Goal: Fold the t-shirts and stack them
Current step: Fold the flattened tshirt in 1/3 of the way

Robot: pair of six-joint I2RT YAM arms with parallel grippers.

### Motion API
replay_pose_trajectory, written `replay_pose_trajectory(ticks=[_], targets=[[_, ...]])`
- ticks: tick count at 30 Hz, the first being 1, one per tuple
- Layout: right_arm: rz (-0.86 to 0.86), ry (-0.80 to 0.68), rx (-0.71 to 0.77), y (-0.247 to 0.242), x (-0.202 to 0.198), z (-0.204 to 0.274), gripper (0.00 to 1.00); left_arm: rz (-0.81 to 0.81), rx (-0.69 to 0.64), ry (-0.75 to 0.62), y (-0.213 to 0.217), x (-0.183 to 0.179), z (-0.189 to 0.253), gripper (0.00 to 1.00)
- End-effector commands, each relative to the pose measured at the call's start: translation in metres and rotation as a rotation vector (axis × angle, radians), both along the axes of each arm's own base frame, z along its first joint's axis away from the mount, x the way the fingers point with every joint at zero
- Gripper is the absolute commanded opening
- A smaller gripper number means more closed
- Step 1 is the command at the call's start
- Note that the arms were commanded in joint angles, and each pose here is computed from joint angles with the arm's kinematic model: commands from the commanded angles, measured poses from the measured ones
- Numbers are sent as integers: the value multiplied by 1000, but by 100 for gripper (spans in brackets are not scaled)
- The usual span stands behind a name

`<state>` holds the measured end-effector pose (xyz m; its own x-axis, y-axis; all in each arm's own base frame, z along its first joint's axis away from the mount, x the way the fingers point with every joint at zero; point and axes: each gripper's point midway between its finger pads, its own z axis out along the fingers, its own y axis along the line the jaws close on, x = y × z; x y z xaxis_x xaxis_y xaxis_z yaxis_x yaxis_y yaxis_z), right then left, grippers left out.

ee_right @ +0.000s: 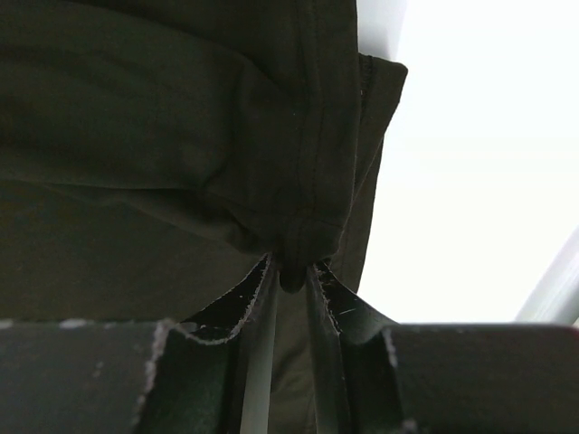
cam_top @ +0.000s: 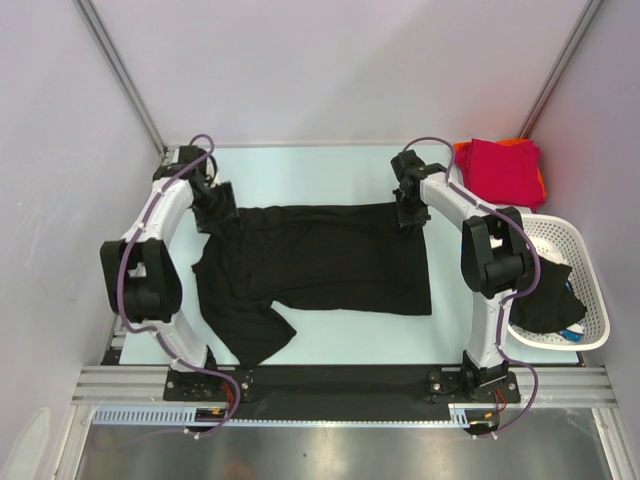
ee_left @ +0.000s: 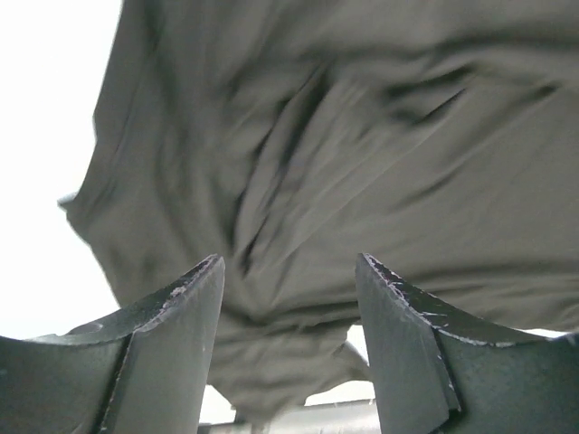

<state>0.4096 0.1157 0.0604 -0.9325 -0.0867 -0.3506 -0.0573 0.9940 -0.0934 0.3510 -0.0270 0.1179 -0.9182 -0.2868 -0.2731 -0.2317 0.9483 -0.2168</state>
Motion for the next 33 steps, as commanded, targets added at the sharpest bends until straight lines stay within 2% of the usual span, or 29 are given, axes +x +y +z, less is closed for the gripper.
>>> replay_pose_trajectory(ticks=[1,3,5,11,12,13,14,15,16,23,33], targets=[[2,-41,-11,1,9,14,24,-83,-53,-41,-37,47,-18,65],[4,-43,-14,0,9,15,24,-115,-67,-2,-49,53,-38,65],[3,-44,-17,-1,8,16,24,-124,-79,-15,-54,64,-40,65],[-3,-49,-29,-4,7,18,24,-113,-16,28,-45,78,-57,64],[-5,-47,-30,-5,7,17,24,-124,-19,30,-46,80,-59,60],[-4,-48,-28,-5,7,17,24,-126,-22,32,-47,80,-59,54],[-6,-45,-29,-5,7,16,24,-127,-25,33,-47,80,-59,42],[-3,-46,-31,-5,7,17,24,-129,-24,26,-47,81,-56,12],[-5,-48,-30,-5,8,17,24,-128,-23,22,-47,81,-54,0],[-1,-42,-26,-4,9,14,24,-208,-71,-33,-65,70,-23,0],[5,-33,-17,-1,12,10,24,-358,-103,137,-99,0,-48,0]])
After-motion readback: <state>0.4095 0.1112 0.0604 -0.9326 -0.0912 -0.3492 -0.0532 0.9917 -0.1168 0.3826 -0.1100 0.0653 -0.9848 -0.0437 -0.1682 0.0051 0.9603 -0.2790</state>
